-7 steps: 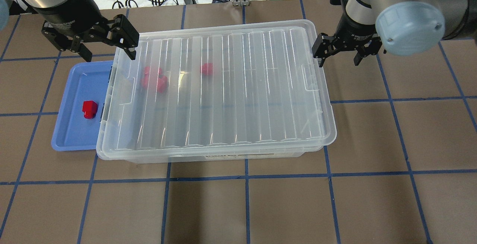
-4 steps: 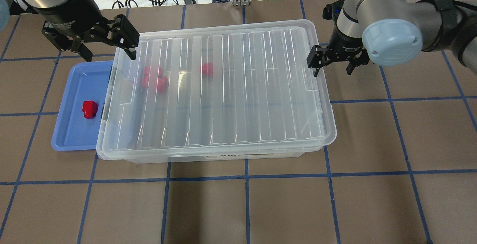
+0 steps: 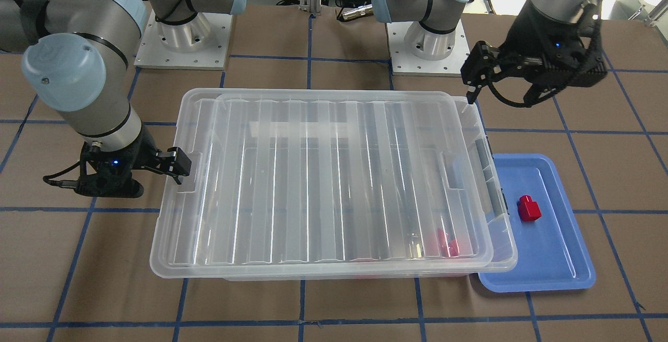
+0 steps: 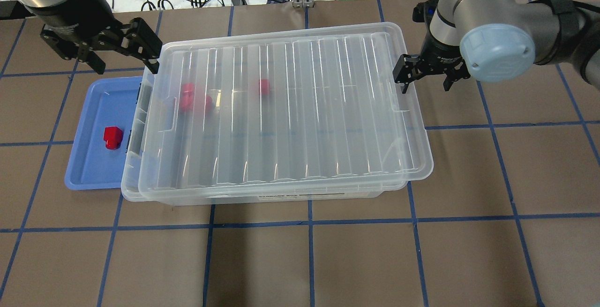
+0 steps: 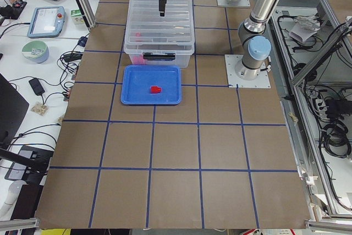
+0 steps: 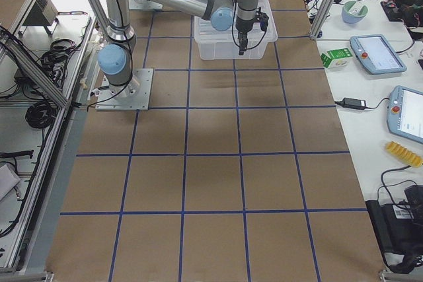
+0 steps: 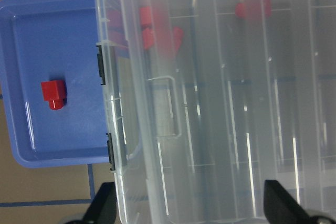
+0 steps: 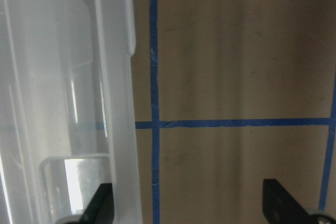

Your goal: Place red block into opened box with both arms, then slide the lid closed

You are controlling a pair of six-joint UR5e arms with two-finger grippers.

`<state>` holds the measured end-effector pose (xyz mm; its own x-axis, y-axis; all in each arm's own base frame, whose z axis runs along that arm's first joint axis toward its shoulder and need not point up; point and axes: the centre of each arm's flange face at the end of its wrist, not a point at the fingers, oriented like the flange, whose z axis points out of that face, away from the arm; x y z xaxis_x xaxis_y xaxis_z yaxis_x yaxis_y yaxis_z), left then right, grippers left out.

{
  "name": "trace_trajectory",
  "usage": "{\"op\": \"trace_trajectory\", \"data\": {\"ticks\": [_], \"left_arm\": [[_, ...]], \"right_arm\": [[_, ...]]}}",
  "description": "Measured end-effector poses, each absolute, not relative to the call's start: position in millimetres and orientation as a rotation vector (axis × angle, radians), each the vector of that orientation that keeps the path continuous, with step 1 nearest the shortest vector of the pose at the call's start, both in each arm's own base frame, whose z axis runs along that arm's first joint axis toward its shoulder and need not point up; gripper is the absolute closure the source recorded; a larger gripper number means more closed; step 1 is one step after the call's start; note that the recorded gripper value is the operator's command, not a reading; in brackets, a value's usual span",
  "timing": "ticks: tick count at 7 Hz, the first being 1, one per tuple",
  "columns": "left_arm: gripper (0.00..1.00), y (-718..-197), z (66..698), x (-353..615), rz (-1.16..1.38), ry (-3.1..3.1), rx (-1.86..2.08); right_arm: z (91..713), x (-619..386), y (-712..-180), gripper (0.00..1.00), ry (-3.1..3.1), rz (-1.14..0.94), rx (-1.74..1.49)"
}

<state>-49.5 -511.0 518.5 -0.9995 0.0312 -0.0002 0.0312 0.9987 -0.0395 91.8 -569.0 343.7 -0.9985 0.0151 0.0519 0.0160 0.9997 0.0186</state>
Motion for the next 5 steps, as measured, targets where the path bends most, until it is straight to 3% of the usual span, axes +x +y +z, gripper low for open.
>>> {"op": "trace_trajectory", "data": {"ticks": [2, 5], "left_arm": [[0.00, -527, 486, 44, -0.012, -3.121, 0.042], [0.00, -546, 378, 150, -0.074, -3.074, 0.008]], "right_arm": [[347, 39, -575, 0.00, -3.070, -0.038, -0.062], [351, -28, -575, 0.00, -3.035, -0.051, -0.135]]}}
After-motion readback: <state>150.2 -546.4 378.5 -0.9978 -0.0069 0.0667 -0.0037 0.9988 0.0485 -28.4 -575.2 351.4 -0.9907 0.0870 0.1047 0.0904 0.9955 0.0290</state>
